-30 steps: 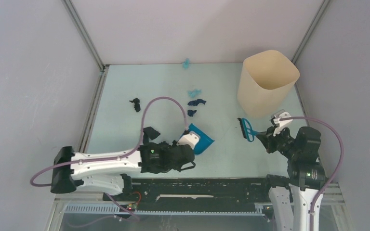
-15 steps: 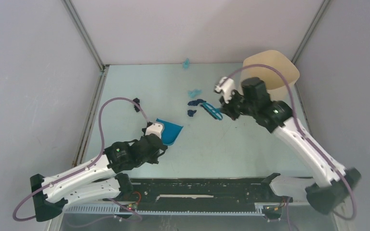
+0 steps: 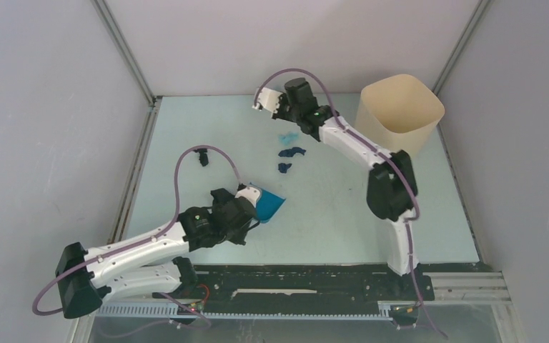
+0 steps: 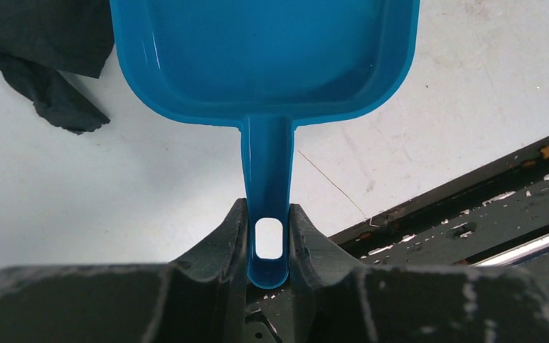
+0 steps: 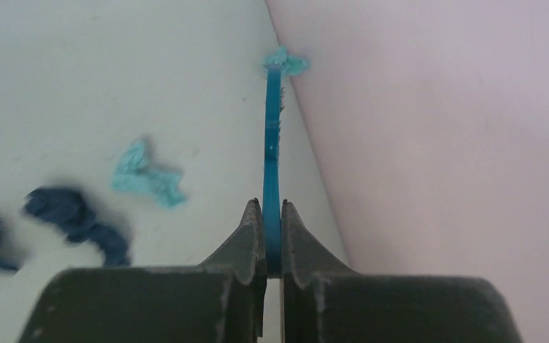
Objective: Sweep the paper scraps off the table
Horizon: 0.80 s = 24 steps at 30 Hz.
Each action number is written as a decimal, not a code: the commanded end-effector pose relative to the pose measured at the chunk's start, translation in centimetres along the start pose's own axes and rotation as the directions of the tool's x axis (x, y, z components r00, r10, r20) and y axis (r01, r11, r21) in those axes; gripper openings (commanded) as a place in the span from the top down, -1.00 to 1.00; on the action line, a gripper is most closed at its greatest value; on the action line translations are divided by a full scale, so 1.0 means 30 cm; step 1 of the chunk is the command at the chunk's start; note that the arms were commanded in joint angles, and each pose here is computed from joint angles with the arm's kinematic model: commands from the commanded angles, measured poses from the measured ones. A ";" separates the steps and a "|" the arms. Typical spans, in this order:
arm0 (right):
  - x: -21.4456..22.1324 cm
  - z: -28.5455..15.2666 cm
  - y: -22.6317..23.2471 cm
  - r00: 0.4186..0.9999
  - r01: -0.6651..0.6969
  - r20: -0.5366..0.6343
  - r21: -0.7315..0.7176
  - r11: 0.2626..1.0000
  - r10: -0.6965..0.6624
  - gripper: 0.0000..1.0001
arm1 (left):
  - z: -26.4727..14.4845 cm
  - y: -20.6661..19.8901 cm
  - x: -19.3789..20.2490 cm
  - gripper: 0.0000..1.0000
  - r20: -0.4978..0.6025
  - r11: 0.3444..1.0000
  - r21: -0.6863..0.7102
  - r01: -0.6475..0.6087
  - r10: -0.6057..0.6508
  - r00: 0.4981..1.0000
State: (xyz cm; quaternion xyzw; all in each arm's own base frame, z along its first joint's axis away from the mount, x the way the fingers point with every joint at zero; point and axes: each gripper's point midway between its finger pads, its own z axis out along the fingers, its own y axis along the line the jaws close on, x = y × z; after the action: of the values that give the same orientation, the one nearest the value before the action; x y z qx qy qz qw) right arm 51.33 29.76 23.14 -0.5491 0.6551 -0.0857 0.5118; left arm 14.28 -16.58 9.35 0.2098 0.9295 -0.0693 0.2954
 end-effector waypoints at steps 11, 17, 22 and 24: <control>-0.099 0.520 -0.152 0.857 0.448 0.097 0.345 0.825 -0.506 1.00 | 0.008 -0.061 -0.015 1.00 0.019 0.994 0.109 -0.022 0.021 1.000; -0.029 0.626 -0.050 0.801 0.524 0.135 0.314 0.792 -0.583 1.00 | 0.009 -0.069 -0.012 1.00 0.016 0.992 0.121 -0.027 0.025 1.000; 0.012 0.648 -0.009 0.812 0.518 0.159 0.246 0.819 -0.561 1.00 | 0.013 -0.070 -0.011 1.00 0.013 0.992 0.121 -0.030 0.029 0.999; 0.033 0.641 0.017 0.835 0.496 0.168 0.181 0.849 -0.523 1.00 | 0.015 -0.074 -0.009 1.00 0.008 0.992 0.125 -0.033 0.032 0.999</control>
State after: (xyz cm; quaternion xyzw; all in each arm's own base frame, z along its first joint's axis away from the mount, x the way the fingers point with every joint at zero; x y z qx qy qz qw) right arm 65.61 37.78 8.91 -0.6878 0.4292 -0.2146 0.5446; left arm 13.45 -18.13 8.97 0.2347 0.9245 -0.1114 0.2790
